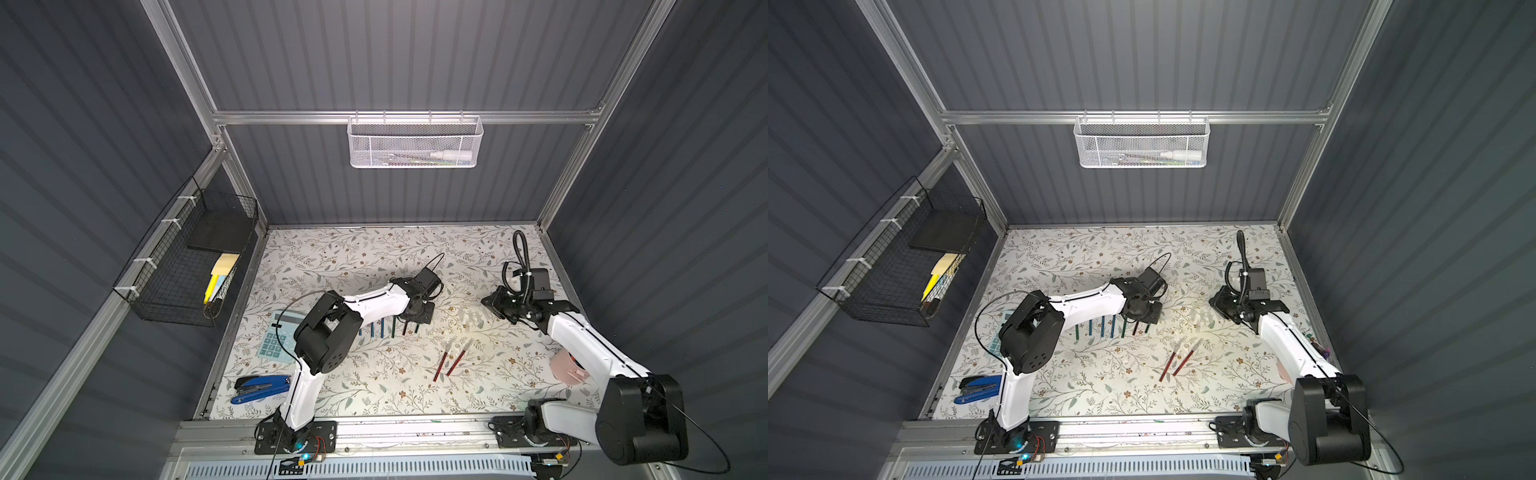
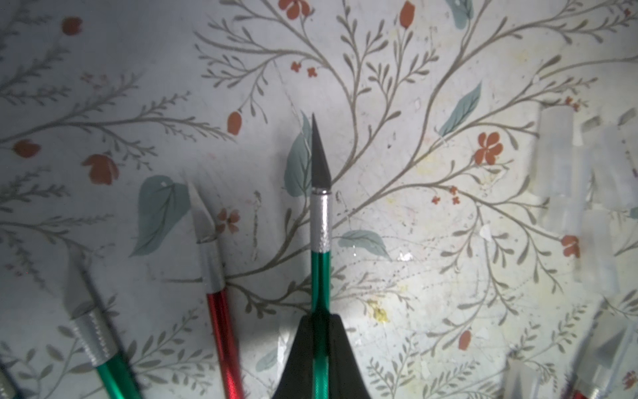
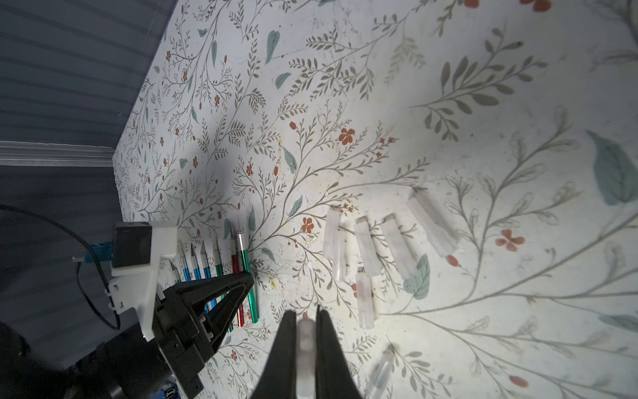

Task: Remove protective caps from carving knives
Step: Place the carving knife at the center of the board.

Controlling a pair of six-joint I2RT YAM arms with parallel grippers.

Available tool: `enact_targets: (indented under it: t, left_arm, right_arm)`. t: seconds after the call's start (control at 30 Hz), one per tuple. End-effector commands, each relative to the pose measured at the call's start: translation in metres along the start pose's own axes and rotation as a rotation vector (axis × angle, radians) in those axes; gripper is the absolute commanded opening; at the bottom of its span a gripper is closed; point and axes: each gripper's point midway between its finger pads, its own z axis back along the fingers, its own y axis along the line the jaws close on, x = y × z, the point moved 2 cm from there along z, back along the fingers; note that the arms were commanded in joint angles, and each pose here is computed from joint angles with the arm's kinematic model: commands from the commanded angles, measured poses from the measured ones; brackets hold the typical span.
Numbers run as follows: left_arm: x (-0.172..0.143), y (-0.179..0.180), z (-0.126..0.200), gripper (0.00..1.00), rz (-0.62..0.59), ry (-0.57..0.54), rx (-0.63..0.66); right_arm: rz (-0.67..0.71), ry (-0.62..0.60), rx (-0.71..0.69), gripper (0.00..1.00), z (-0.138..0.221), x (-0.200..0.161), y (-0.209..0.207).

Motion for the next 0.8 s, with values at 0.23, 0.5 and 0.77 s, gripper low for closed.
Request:
enact_targets:
  t: [0.23, 0.5, 0.77]
  left_arm:
    - [-0.016, 0.014, -0.009, 0.08, 0.022, 0.06, 0.083]
    - [-0.016, 0.014, -0.012, 0.16, 0.02, 0.06, 0.079]
    - [-0.02, 0.014, -0.019, 0.19, 0.013, 0.08, 0.084]
  right_arm:
    - [-0.005, 0.004, 0.008, 0.03, 0.002, -0.002, -0.006]
    - [-0.014, 0.009, 0.003, 0.03, 0.002, -0.005, -0.009]
    - [-0.016, 0.006, 0.002, 0.04, 0.001, -0.005, -0.011]
